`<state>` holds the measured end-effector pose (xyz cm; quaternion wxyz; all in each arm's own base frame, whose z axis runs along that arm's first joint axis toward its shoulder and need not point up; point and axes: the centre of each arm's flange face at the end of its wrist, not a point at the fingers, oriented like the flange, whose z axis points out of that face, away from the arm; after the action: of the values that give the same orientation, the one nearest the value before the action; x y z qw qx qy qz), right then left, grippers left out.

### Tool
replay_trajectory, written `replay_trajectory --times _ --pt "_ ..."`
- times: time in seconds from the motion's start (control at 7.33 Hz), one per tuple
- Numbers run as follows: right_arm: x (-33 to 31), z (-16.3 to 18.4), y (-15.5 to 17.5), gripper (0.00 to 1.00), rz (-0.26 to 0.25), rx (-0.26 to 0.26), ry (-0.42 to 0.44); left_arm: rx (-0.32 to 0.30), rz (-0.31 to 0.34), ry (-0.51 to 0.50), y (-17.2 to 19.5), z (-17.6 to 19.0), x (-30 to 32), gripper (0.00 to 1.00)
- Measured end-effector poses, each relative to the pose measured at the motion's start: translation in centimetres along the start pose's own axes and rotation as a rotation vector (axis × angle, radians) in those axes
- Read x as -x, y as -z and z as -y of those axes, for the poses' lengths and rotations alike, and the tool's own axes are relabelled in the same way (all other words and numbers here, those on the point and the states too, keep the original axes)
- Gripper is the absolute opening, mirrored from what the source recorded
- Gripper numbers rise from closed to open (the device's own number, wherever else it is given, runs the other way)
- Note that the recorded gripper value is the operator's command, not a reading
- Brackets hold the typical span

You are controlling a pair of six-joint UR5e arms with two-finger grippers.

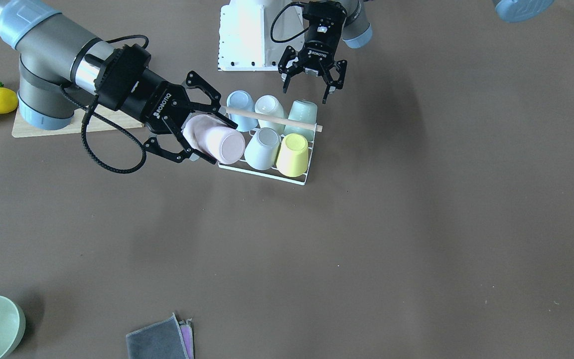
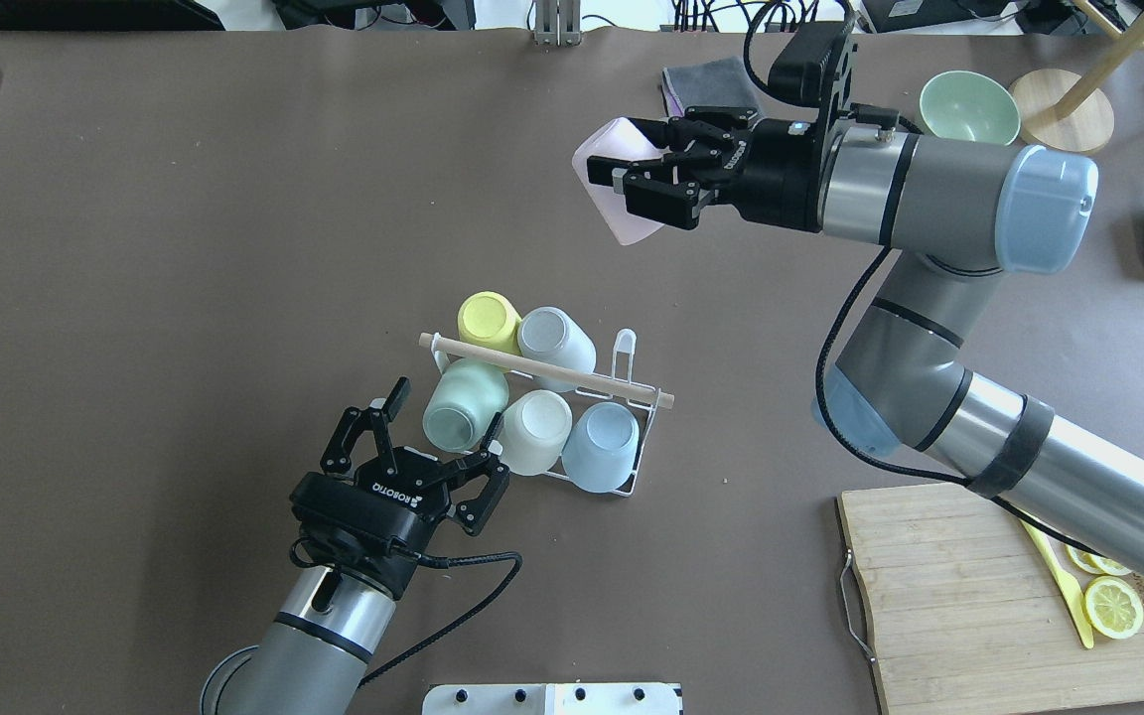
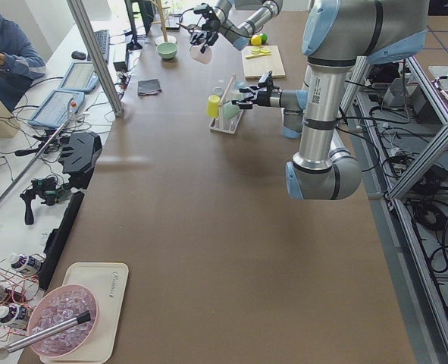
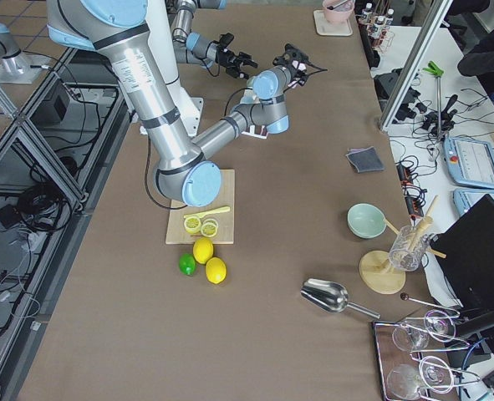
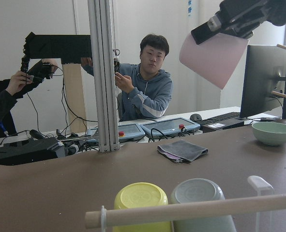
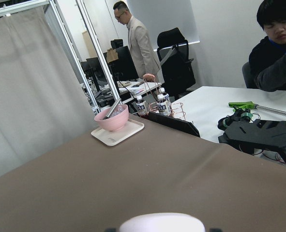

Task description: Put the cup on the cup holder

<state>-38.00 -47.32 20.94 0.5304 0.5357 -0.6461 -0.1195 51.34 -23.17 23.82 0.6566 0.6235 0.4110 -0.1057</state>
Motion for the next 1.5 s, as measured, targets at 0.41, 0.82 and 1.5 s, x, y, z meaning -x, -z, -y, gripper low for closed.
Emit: replay_trajectory --times 0.41,0.82,1.5 --pt "0.3 -5.0 0.4 0.0 0.059 -0.106 -0.013 0.028 -0.144 -0.008 -2.4 6.4 3.3 0.98" --pt "-0.2 -8.9 0.1 0.0 0.106 -0.173 -0.024 0.192 -0.185 -0.17 -9.3 9.7 11.3 0.98" --pt "0.3 -9.8 -0.2 0.0 0.181 -0.137 -0.047 0.823 -0.017 -0.091 -15.0 15.7 32.3 0.98"
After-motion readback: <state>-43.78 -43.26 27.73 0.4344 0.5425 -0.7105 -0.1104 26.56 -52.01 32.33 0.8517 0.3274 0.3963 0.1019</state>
